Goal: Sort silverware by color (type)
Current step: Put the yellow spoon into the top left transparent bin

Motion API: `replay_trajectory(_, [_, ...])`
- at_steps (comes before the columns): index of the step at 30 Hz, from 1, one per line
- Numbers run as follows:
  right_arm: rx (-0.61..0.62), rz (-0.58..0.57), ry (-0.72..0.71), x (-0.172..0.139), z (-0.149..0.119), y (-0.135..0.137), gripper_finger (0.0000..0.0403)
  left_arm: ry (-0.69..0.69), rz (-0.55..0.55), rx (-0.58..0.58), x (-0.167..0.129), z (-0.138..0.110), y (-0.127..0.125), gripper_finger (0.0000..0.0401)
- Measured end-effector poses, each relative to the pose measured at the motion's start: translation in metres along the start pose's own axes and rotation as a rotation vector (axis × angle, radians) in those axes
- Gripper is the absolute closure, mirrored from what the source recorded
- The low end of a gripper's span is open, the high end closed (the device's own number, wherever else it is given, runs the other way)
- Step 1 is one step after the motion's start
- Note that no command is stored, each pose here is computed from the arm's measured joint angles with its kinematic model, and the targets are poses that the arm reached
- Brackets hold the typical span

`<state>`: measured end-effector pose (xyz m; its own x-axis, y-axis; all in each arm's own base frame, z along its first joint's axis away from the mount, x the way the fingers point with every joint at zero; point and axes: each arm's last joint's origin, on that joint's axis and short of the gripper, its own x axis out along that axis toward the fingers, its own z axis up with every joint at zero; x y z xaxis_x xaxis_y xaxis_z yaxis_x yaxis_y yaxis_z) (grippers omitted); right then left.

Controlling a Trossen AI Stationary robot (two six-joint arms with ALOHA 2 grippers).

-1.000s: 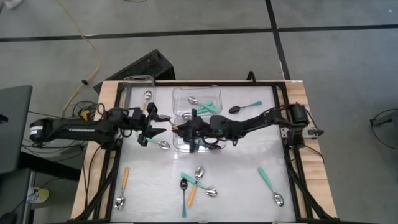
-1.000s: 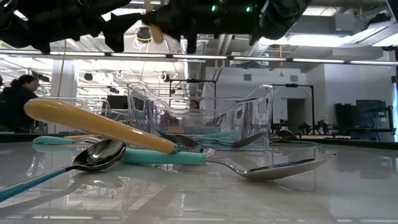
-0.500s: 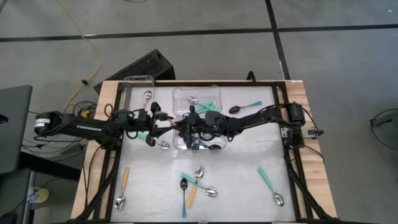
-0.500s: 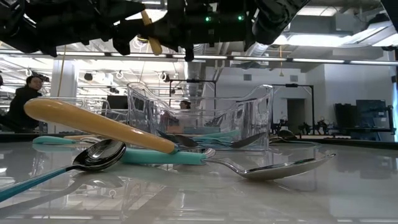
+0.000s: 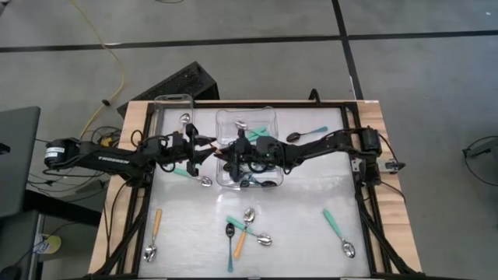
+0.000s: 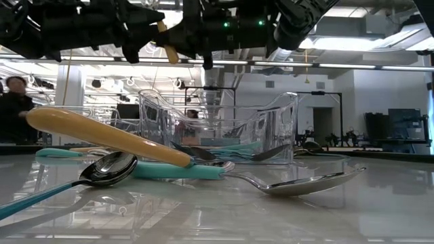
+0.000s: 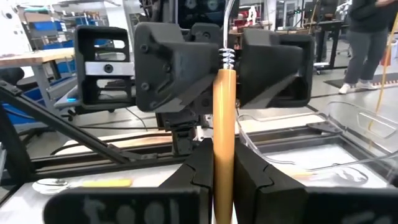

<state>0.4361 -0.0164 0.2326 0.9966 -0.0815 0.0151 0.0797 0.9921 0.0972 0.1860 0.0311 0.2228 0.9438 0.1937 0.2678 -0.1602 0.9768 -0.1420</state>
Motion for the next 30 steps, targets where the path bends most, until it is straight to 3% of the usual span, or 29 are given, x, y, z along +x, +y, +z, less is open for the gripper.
replay_trajectory(9, [-0.001, 0.003, -0.005, 0.0, 0.001, 0.0, 0.0352, -0.01, -0.024, 0.016, 0.003, 0.004, -0.001, 0.0383])
replay_trajectory(15, [0.0, 0.014, -0.007, 0.0, 0.001, 0.0, 0.0344, -0.007, -0.037, 0.024, 0.006, 0.007, -0.002, 0.0383])
replay_trajectory(24, [-0.056, -0.004, 0.054, -0.001, -0.001, -0.01, 0.0195, 0.059, 0.018, 0.054, 0.007, 0.011, 0.006, 0.0388])
replay_trajectory(30, [-0.086, -0.053, 0.155, -0.018, 0.025, -0.026, 0.0113, 0.294, 0.178, 0.099, 0.007, 0.055, 0.024, 0.0388])
